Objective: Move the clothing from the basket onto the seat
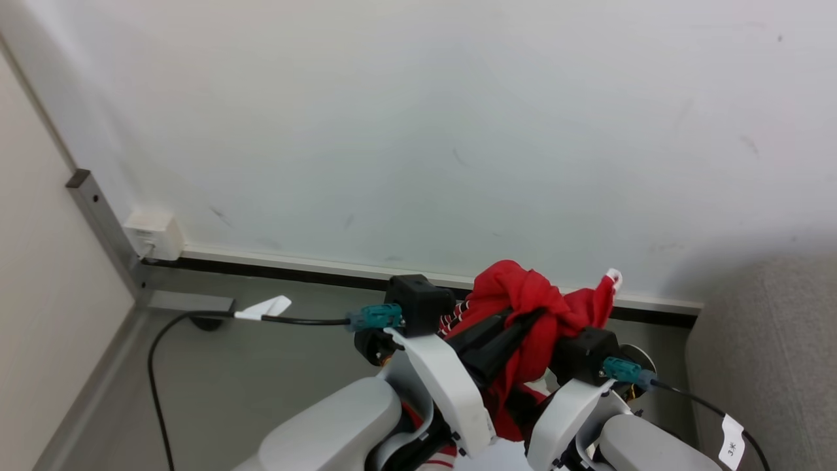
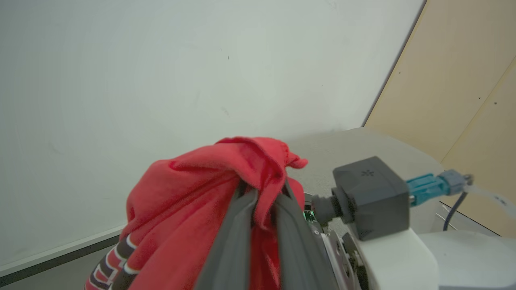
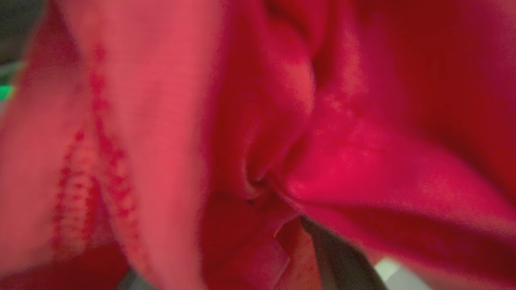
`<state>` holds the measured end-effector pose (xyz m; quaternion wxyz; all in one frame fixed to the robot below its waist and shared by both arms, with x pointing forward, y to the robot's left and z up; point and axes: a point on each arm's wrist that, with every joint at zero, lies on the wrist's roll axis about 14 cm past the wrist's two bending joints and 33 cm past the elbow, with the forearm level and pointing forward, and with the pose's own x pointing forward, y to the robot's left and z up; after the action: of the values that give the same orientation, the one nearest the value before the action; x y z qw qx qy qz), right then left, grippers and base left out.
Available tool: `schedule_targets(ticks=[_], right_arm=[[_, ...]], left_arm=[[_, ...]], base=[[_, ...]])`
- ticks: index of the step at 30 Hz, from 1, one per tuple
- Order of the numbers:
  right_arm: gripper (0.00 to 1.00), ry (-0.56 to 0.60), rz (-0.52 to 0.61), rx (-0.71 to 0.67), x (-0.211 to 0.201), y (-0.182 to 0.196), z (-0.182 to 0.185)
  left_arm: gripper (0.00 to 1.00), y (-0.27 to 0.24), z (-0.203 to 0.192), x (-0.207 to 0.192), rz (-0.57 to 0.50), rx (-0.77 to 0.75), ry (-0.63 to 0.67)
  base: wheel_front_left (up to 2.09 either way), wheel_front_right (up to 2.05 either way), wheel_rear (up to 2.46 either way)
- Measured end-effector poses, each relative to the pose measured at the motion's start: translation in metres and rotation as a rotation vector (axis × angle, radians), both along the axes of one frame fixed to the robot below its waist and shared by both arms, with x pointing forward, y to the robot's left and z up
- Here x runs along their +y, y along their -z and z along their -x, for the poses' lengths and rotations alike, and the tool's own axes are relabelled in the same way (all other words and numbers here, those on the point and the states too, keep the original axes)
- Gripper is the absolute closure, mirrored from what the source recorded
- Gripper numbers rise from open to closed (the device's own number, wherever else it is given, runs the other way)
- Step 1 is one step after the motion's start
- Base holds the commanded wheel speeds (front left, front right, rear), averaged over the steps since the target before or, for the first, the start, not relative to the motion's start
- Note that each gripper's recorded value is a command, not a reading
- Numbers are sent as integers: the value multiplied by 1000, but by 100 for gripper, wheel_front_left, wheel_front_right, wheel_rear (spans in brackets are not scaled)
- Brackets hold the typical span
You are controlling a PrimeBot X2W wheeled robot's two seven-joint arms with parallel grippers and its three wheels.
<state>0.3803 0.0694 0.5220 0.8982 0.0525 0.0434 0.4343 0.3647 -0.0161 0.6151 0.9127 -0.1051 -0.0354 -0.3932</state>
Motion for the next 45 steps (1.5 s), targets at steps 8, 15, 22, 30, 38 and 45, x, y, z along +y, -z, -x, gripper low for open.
schedule_targets(ticks=[8,15,22,30,38,45], right_arm=[[100,-11,-36,-12,6,-16,-2],[100,32,-39,0,-15,-10,-3],[100,106,-130,-7,-44,-23,-6],[100,291,-226,-77,-104,-46,-21],[100,443,-225,-195,-165,-70,-28],[100,582,-192,-269,-225,-82,-23]], left_arm=[[100,-1,3,15,-13,-9,-45],[100,2,-7,27,-14,-1,-90],[100,12,-15,31,-9,21,-110],[0,12,-11,4,27,22,-24],[0,-2,-5,-29,56,-59,80],[0,4,-1,-57,41,-89,168]], base=[[0,0,0],[0,0,0],[0,0,0],[0,0,0],[0,0,0],[0,0,0]])
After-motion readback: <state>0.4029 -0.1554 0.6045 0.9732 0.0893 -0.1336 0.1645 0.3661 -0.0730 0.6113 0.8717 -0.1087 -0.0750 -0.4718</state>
